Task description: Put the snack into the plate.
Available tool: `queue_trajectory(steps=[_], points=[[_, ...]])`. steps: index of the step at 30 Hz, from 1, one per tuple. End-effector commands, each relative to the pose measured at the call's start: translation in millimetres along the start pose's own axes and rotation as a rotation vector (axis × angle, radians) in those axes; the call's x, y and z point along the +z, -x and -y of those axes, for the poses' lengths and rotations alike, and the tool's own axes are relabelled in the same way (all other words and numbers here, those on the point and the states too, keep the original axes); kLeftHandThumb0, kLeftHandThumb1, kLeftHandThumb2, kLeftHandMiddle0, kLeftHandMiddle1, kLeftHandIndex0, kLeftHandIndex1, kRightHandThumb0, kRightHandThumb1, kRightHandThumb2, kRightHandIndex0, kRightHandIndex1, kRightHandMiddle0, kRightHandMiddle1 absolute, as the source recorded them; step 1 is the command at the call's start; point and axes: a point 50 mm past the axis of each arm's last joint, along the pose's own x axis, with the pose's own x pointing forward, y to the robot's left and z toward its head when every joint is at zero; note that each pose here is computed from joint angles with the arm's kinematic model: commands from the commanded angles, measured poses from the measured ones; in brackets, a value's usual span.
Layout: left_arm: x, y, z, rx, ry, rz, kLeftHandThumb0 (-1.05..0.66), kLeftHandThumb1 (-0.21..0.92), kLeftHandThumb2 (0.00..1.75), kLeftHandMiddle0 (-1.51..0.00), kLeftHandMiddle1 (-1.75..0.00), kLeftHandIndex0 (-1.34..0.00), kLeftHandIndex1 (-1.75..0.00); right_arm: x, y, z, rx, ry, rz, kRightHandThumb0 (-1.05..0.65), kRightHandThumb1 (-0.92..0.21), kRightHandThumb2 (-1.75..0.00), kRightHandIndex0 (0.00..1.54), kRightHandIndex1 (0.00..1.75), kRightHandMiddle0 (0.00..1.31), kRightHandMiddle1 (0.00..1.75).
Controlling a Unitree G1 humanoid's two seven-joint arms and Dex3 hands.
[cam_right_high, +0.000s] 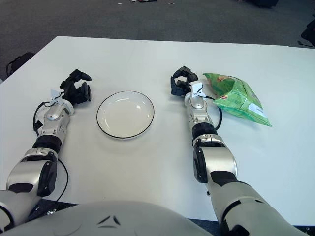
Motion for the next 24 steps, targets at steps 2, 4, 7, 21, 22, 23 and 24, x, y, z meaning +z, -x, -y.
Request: queue_trajectory(steps=[2, 4, 7, 21, 22, 23, 24], points=[[-36.8, 22.7, 7.2, -0.008, 0.036, -0.147, -0.42, 0.51, 1.07, -1.17, -1.75, -0.46, -1.75, -46.8, 21.5, -1.9, 0.000, 0.134, -0.178, -0.47, -0.36, -1.26, 1.11, 1.75, 0.58, 1.75], [-36.7, 22.6, 7.4, -0.009, 0.034, -0.146, -0.42, 0.51, 1.07, -1.18, -1.75, -0.46, -1.75, -45.8, 21.8, -1.7, -0.017, 0.211, -0.155, -0.47, -0.35, -1.28, 1.15, 1.75, 0.59, 1.75], [-36.5, 22.4, 7.7, -0.012, 0.032, -0.145, -0.42, 0.51, 1.08, -1.18, -1.75, -0.46, -1.75, -44.9, 22.8, -1.9, -0.040, 0.298, -0.121, -0.48, -0.33, -1.30, 1.20, 1.75, 0.60, 1.75], [-36.4, 22.2, 8.4, -0.017, 0.034, -0.142, -0.42, 0.51, 1.08, -1.19, -1.75, -0.46, -1.75, -43.9, 31.8, -3.0, -0.082, 0.622, 0.086, -0.48, -0.34, -1.29, 1.26, 1.75, 0.60, 1.75], [-36.3, 22.0, 8.7, -0.017, 0.033, -0.141, -0.42, 0.51, 1.08, -1.19, -1.75, -0.46, -1.75, -43.8, 32.2, -2.7, -0.082, 0.637, 0.098, -0.48, -0.34, -1.29, 1.26, 1.75, 0.60, 1.75], [-36.2, 22.0, 9.1, -0.016, 0.032, -0.140, -0.42, 0.51, 1.08, -1.19, -1.75, -0.46, -1.75, -43.9, 32.8, -2.2, -0.084, 0.653, 0.109, -0.48, -0.34, -1.29, 1.26, 1.75, 0.60, 1.75], [-36.2, 21.9, 9.4, -0.016, 0.031, -0.140, -0.42, 0.51, 1.08, -1.19, -1.75, -0.46, -1.75, -44.1, 33.1, -1.9, -0.086, 0.663, 0.116, -0.48, -0.34, -1.29, 1.26, 1.75, 0.60, 1.75]])
